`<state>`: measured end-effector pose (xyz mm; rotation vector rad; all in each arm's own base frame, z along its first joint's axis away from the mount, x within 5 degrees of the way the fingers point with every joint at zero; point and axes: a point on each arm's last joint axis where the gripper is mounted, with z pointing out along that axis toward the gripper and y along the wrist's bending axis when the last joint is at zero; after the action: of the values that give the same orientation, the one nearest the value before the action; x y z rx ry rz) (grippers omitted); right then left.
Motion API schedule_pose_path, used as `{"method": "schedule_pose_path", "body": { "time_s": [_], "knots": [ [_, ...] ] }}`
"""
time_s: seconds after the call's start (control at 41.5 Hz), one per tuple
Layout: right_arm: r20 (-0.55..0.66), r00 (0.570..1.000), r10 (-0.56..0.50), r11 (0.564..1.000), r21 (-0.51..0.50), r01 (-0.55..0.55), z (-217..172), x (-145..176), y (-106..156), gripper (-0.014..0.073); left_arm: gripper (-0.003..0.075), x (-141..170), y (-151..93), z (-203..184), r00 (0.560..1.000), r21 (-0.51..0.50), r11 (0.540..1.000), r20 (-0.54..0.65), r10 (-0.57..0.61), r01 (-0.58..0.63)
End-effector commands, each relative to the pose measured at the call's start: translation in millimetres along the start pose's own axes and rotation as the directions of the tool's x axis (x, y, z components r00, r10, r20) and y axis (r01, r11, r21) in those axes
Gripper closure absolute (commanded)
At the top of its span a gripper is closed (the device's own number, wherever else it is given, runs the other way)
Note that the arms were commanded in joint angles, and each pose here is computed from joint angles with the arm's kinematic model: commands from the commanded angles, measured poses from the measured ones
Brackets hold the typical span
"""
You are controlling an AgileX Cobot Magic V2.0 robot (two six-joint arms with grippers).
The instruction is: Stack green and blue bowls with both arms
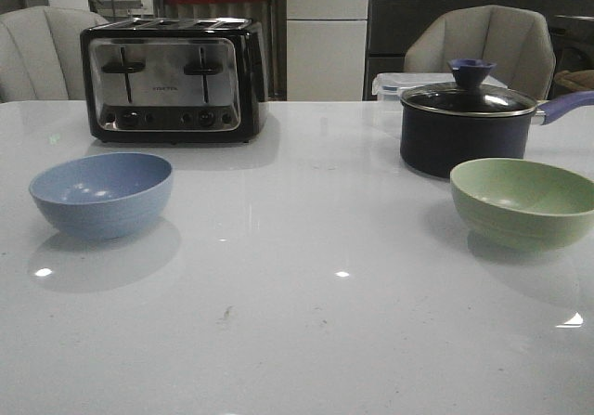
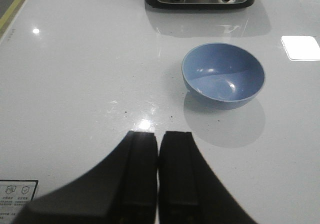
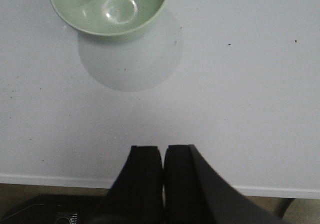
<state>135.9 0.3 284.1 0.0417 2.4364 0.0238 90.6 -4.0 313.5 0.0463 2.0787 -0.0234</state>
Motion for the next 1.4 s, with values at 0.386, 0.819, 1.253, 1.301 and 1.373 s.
{"method": "schedule_pose_path", "body": {
  "time_s": [0.386, 0.819, 1.253, 1.301, 1.373],
  "knots": [
    [0.032, 0.999, 0.028, 0.999, -0.022, -0.027, 29, -50, 3, 0.0022, 0.016, -14, 1, -3, 0.996, -0.011, 1.0, 0.089, 0.009, -0.008],
    [-0.115, 0.993, 0.022, 1.0, -0.009, -0.023, 114, -124, 5, 0.0022, 0.016, -14, 1, -3, 0.996, -0.011, 1.0, 0.089, 0.009, -0.008],
    [-0.242, 0.97, 0.0, 1.0, 0.011, 0.003, 206, -145, 3, 0.0022, 0.016, -14, 1, -3, 0.996, -0.011, 1.0, 0.089, 0.009, -0.008],
    [-0.247, 0.969, 0.0, 1.0, 0.011, 0.003, 211, -147, 3, 0.0022, 0.016, -14, 1, -3, 0.996, -0.011, 1.0, 0.089, 0.009, -0.008],
    [-0.257, 0.966, 0.0, 1.0, 0.012, 0.004, 218, -148, 3, 0.0027, 0.016, -14, 1, -3, 0.996, -0.011, 1.0, 0.089, 0.009, -0.008]
  ]
}}
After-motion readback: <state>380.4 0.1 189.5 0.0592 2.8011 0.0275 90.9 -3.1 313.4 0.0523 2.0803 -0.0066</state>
